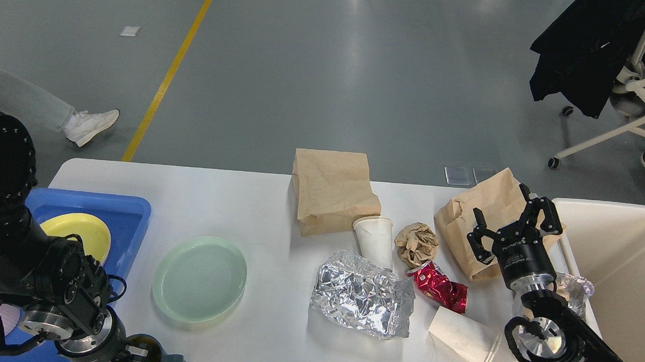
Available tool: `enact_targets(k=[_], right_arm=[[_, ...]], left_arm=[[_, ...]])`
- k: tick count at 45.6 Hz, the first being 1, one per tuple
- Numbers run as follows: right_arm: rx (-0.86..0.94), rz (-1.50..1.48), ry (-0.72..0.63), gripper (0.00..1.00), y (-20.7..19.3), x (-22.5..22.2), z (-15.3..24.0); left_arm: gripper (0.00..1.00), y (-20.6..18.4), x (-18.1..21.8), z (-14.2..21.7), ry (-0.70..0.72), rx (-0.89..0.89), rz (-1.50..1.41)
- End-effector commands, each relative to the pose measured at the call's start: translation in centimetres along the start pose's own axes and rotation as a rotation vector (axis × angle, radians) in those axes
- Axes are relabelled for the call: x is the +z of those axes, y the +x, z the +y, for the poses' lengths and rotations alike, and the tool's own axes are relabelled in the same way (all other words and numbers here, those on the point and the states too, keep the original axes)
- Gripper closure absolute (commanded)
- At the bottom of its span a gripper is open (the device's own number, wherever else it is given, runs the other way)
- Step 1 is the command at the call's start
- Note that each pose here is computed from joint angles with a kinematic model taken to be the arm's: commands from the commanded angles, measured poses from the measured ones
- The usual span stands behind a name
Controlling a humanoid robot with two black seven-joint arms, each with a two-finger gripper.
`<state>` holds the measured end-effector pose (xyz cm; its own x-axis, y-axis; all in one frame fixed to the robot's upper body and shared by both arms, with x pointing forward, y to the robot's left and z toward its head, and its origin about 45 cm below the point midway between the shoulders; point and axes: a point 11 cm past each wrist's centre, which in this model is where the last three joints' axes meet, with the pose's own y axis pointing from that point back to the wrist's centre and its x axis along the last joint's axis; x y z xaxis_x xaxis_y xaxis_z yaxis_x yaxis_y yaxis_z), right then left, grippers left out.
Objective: Tidy desktop
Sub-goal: 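Lower the left gripper onto the dark green mug and grasp it, then lift the dark green mug into the blue tray and open the left gripper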
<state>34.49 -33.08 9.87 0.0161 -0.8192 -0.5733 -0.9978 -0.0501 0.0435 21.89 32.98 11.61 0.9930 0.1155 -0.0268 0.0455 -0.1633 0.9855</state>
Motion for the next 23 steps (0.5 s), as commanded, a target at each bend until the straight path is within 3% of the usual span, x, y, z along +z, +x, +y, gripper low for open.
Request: enact_targets(k=[1, 23], right_arm=[[0.000, -0.002, 0.000, 0.00, 0.0, 0.1, 0.0], [0.000, -0.002, 0.000, 0.00, 0.0, 0.1, 0.0]], left_arm=[[1.00, 0.6, -0.1, 1.0, -0.005, 0.006, 0.017], [1.00, 5.3, 1.3, 20.1, -0.131, 0.038, 0.041]])
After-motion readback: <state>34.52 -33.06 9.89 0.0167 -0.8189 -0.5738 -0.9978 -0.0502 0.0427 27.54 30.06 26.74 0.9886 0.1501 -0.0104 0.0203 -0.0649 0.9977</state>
